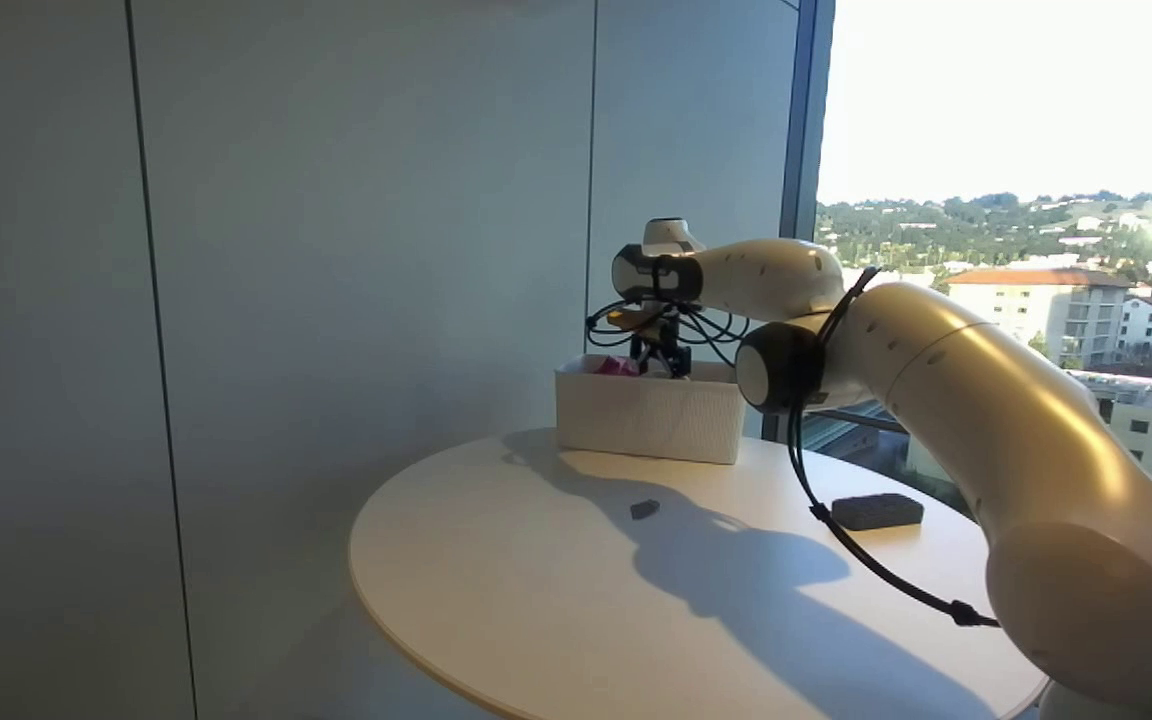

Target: Pick up the white cloth out of the basket and wipe the table with it

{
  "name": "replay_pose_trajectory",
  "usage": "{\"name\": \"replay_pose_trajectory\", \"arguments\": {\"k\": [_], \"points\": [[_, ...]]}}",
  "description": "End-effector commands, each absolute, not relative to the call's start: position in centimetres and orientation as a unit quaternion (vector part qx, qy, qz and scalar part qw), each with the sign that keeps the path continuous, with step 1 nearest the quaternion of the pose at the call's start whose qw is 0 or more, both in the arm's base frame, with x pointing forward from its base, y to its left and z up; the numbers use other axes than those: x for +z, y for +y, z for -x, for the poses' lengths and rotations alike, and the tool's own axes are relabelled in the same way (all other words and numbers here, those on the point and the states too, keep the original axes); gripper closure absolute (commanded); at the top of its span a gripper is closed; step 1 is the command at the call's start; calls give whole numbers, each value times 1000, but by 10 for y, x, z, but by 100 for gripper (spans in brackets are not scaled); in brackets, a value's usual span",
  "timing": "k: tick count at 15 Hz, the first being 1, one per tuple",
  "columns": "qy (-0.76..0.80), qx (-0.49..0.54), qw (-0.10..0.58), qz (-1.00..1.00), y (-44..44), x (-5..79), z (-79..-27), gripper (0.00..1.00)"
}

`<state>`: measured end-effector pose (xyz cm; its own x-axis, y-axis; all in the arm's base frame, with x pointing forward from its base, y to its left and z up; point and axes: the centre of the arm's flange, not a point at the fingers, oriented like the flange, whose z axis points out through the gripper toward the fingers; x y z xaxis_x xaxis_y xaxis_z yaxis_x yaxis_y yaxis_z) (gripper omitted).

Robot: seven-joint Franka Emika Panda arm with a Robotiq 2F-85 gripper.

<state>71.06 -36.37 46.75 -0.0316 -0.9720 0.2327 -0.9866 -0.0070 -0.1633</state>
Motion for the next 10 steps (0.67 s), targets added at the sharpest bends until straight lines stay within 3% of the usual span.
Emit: {"name": "replay_pose_trajectory", "arguments": {"k": [1,7,9,10], "points": [[-718,130,23,-684,-395,487,-775,38],[-717,131,26,-684,-396,481,-774,82],[-717,129,24,-685,-396,482,-774,94],[-717,130,23,-685,-396,482,-774,95]]}}
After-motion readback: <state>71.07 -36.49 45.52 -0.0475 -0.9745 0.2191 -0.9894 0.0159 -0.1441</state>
